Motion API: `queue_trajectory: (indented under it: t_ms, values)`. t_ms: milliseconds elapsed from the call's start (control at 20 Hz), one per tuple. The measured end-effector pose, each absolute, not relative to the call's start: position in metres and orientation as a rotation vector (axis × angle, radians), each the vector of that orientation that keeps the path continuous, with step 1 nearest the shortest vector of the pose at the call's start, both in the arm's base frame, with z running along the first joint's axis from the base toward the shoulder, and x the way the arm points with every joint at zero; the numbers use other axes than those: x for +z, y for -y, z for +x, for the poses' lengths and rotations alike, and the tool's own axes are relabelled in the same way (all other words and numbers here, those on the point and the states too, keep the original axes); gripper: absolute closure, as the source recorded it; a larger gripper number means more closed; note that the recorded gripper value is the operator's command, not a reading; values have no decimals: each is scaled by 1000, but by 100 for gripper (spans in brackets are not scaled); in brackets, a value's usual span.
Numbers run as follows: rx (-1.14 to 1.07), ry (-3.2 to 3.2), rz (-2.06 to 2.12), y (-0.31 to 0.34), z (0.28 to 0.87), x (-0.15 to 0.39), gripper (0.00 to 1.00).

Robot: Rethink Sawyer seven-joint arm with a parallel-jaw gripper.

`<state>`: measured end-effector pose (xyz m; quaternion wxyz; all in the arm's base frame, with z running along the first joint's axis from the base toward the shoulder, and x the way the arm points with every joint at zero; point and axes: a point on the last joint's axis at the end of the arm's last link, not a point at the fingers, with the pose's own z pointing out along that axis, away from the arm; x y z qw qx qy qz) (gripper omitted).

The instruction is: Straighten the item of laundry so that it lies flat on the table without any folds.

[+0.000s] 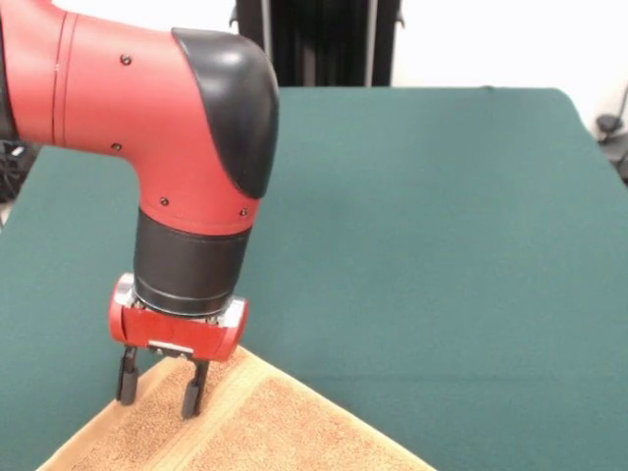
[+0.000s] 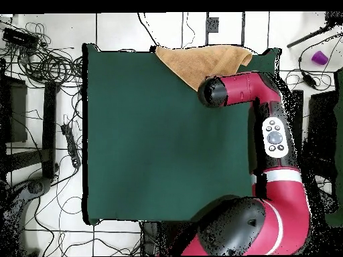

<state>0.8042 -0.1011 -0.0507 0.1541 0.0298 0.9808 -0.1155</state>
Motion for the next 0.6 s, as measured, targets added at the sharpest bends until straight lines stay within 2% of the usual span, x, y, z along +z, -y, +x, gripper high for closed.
queue_trajectory:
  t_ms: [600]
  values:
    - [-383, -2805, 45, 101, 783, -49, 0]
